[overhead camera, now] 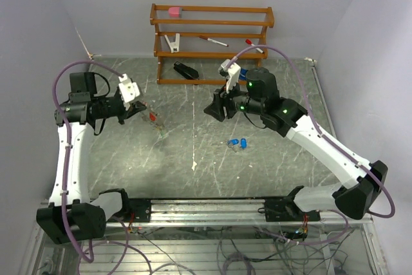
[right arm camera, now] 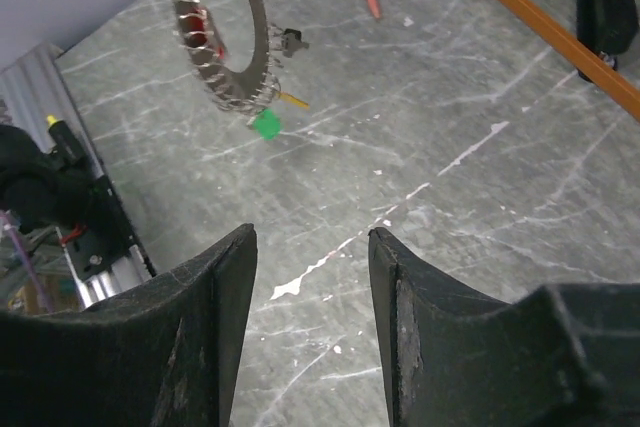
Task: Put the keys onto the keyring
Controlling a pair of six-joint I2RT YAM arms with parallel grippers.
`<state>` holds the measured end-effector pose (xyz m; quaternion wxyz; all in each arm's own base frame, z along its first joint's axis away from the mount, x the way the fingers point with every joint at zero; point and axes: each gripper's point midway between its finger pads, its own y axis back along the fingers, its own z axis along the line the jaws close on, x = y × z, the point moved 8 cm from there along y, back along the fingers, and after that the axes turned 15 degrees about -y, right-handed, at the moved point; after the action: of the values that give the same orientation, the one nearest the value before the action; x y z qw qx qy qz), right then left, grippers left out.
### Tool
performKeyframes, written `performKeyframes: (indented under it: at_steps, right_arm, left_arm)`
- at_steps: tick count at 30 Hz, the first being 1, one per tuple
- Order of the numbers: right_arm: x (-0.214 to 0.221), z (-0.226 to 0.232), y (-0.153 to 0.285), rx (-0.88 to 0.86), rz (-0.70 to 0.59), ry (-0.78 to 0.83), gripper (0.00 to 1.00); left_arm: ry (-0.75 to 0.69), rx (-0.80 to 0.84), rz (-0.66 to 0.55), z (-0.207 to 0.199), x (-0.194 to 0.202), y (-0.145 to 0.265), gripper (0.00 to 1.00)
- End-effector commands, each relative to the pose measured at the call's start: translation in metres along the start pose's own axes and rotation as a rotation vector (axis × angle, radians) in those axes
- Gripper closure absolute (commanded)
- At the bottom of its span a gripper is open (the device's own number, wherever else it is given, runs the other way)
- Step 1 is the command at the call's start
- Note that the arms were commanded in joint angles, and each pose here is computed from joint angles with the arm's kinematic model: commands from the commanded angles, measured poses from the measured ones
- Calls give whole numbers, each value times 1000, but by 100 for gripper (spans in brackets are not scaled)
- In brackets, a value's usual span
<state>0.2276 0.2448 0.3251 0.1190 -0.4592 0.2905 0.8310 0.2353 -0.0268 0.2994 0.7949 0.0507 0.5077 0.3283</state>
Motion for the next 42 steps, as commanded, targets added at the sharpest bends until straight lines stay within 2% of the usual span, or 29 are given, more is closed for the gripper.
performKeyframes:
  at_steps: [1, 6, 10, 16, 24, 33, 42]
  right_arm:
    - [-7, 15, 14, -98, -5, 48, 52]
    - [-10, 25, 16, -193, -6, 52, 52]
    - [-8, 26, 15, -204, 1, 47, 53]
    - [-17, 36, 20, -277, -59, 58, 54]
    - [-31, 42, 13, -327, -40, 89, 60]
    - [-28, 43, 5, -378, -63, 84, 62]
    - [-32, 36, -10, -347, -160, 64, 64]
  left_arm:
    - [5, 1, -115, 10, -41, -10, 93]
    - [51, 71, -146, 6, -53, -25, 93]
    - [68, 73, -149, 10, -64, -27, 93]
    - [64, 119, -165, 4, -82, -27, 93]
    - [31, 170, -113, -14, -100, -36, 93]
    - [115, 170, -180, -23, -115, -35, 93]
    - [55, 232, -237, -43, -132, -25, 93]
